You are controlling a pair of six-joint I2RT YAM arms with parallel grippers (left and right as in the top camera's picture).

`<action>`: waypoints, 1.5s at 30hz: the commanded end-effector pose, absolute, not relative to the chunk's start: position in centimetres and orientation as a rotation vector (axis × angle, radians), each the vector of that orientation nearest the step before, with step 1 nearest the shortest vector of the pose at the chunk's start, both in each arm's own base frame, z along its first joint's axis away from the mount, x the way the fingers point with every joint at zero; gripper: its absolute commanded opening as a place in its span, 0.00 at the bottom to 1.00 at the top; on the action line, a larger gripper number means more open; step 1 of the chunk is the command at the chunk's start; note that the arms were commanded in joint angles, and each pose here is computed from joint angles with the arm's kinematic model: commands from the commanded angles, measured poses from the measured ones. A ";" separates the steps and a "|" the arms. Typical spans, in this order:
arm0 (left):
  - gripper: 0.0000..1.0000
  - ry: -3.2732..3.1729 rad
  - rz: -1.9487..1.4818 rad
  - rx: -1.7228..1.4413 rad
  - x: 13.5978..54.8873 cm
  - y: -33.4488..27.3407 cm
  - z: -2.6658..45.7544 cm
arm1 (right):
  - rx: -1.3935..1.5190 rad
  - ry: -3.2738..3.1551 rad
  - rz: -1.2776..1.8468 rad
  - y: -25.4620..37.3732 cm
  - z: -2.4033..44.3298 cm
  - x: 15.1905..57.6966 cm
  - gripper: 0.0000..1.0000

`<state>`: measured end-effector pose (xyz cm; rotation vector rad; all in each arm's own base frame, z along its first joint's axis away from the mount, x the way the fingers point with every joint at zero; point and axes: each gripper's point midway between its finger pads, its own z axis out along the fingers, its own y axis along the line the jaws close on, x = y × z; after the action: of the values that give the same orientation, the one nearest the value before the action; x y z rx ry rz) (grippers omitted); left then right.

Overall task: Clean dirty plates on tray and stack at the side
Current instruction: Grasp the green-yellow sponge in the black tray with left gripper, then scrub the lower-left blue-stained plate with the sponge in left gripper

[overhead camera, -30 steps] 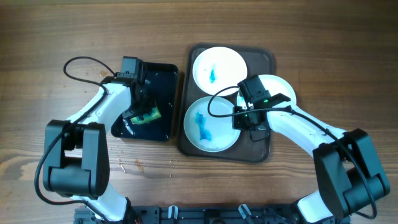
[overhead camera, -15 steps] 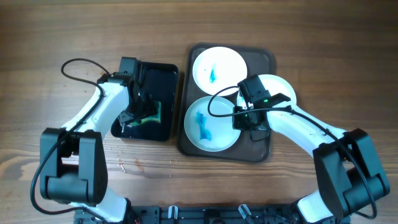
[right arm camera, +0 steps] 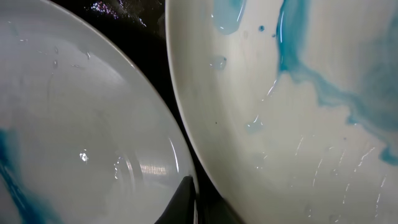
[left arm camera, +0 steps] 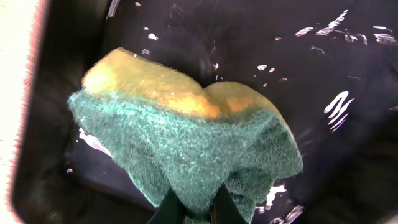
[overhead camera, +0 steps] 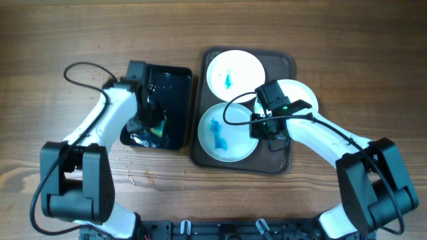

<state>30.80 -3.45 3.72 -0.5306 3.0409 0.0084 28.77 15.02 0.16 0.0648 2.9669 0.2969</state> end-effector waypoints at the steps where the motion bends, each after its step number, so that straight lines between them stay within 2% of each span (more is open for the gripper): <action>1: 0.04 2.985 -0.119 -0.433 33.7 -5.2 10.4 | 0.124 2.974 0.154 13.1 -0.7 28.7 0.05; 4: 0.04 2.977 -0.117 -0.377 33.8 -6.0 11.8 | 0.120 2.975 0.153 13.0 -0.7 28.7 0.04; 11: 0.04 3.018 -0.106 -0.304 33.4 -7.8 10.4 | 0.120 2.984 0.147 13.0 -0.8 28.5 0.04; 16: 0.04 3.060 -0.480 -0.064 31.4 -16.5 11.0 | 0.121 2.984 0.147 13.0 -0.8 28.5 0.04; 17: 0.04 3.053 -0.483 0.009 31.1 -18.1 10.4 | 0.122 2.984 0.147 13.0 -0.8 28.5 0.04; 25: 0.04 3.122 -0.742 0.023 28.0 -26.9 3.1 | 0.124 2.984 0.147 13.0 -0.8 28.5 0.04; 27: 0.04 3.155 -0.672 -0.020 28.0 -26.8 1.0 | 0.123 2.985 0.147 12.9 -0.8 28.5 0.04; 29: 0.04 3.153 -0.445 -0.091 28.9 -24.2 -0.7 | 0.124 2.989 0.144 12.9 -0.8 28.4 0.04; 34: 0.04 3.062 0.187 -0.153 30.5 -15.8 -0.7 | 0.125 2.991 0.143 12.9 -0.8 28.3 0.04; 38: 0.04 3.098 0.247 -0.088 29.9 -14.7 -0.5 | 0.126 2.991 0.142 12.9 -0.8 28.3 0.04; 40: 0.04 3.163 0.059 -0.012 29.2 -16.9 -0.8 | 0.127 2.991 0.142 12.9 -0.8 28.3 0.04; 43: 0.04 3.214 -0.725 0.220 26.9 -25.3 1.0 | 0.138 2.991 0.143 12.9 -0.8 28.3 0.04; 45: 0.04 3.124 -1.084 0.347 25.7 -29.8 2.9 | 0.162 2.992 0.144 12.9 -0.8 28.3 0.04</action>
<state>29.29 -23.31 1.45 0.1051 3.1457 -0.4991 28.59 14.57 0.18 0.0973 2.9799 0.2694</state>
